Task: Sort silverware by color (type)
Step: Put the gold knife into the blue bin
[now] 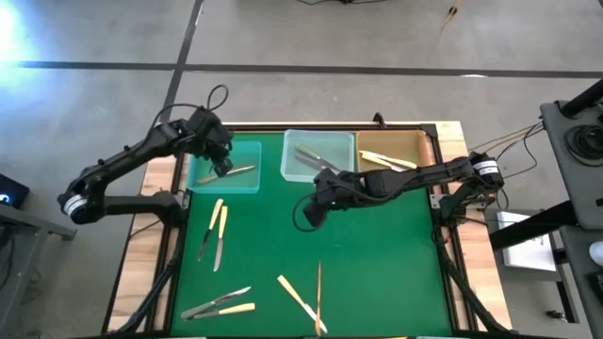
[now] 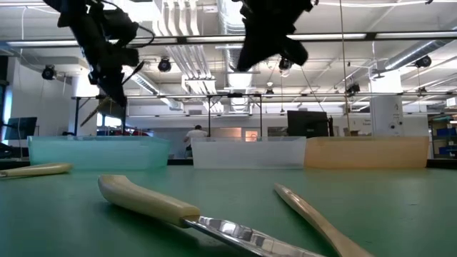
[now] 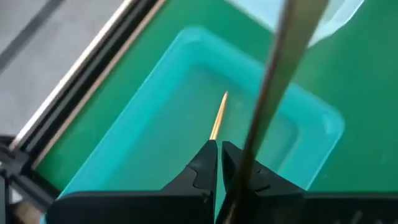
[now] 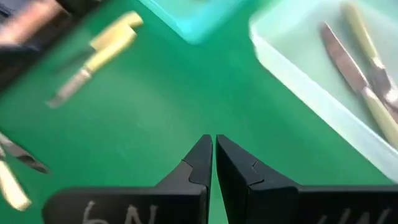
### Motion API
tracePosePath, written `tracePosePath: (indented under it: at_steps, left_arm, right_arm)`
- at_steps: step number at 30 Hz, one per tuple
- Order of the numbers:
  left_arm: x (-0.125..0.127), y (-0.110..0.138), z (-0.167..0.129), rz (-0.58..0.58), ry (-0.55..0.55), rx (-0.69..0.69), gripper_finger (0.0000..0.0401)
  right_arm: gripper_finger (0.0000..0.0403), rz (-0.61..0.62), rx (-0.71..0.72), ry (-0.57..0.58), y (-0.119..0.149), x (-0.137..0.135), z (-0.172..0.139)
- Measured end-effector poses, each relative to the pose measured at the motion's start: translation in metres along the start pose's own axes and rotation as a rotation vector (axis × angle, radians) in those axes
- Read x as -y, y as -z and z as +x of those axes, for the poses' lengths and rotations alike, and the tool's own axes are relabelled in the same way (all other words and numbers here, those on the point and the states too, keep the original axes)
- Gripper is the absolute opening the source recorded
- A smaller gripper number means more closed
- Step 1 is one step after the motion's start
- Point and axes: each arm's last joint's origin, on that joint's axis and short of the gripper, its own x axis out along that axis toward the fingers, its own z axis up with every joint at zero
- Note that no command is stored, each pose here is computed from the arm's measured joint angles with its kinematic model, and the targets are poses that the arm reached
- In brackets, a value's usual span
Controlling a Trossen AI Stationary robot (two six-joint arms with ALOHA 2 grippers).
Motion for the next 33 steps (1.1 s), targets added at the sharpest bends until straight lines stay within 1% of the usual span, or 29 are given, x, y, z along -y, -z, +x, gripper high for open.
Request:
tracePosePath:
  at_steps: [3,6,8,10,11,12,14,16,17,18,19,20,24,26,28,30,33]
  left_arm:
    - [-0.004,0.005,0.01,0.013,0.0,-0.062,0.0028]
    - [-0.007,0.004,0.016,0.043,0.001,-0.085,0.0051]
    - [-0.007,0.004,0.02,0.045,0.006,-0.107,0.0068]
    - [-0.006,0.002,0.019,0.014,0.048,-0.113,0.0082]
    - [-0.004,0.0,0.017,0.0,0.106,-0.1,0.0087]
    - [-0.001,-0.001,0.015,-0.013,0.198,-0.077,0.0091]
    - [0.008,-0.003,0.011,-0.057,0.444,-0.02,0.0096]
    - [0.018,-0.008,0.005,-0.101,0.684,0.032,0.0097]
    - [0.024,-0.008,0.002,-0.109,0.76,0.033,0.0097]
    - [0.03,-0.008,0.001,-0.111,0.795,0.02,0.0097]
    - [0.036,-0.008,-0.001,-0.107,0.798,0.002,0.0097]
    - [0.043,-0.007,-0.002,-0.098,0.777,-0.018,0.0097]
    - [0.074,-0.003,-0.007,-0.069,0.628,-0.084,0.0097]
    - [0.089,0.001,-0.011,-0.058,0.58,-0.101,0.0097]
    - [0.103,0.004,-0.017,-0.063,0.545,-0.106,0.0097]
    - [0.117,0.006,-0.023,-0.082,0.541,-0.103,0.0097]
    - [0.139,0.009,-0.031,-0.124,0.61,-0.099,0.0097]
  right_arm:
    - [0.0013,0.02,-0.089,0.047,0.008,0.006,-0.001]
    - [0.0013,0.038,-0.16,0.073,0.016,0.008,-0.001]
    - [0.0013,0.025,-0.218,0.068,0.023,0.008,-0.002]
    - [0.0013,0.031,-0.289,0.044,0.029,0.007,-0.003]
    - [0.0013,0.047,-0.318,0.036,0.032,0.006,-0.004]
    - [0.0013,0.068,-0.341,0.027,0.036,0.004,-0.004]
    - [0.0013,0.087,-0.369,0.014,0.044,-0.002,-0.003]
    - [0.0013,0.077,-0.393,0.019,0.054,-0.009,0.001]
    - [0.0013,0.072,-0.404,0.024,0.06,-0.013,0.003]
    - [0.0013,0.07,-0.416,0.03,0.066,-0.016,0.007]
    - [0.0013,0.07,-0.43,0.042,0.072,-0.019,0.011]
    - [0.0013,0.069,-0.442,0.053,0.079,-0.022,0.015]
    - [0.0013,0.052,-0.486,0.092,0.102,-0.032,0.027]
    - [0.0013,0.024,-0.503,0.096,0.112,-0.036,0.029]
    - [0.0013,-0.033,-0.529,0.07,0.12,-0.041,0.025]
    - [0.0013,-0.118,-0.542,0.032,0.129,-0.047,0.015]
    - [0.0013,-0.274,-0.59,-0.046,0.148,-0.058,-0.002]
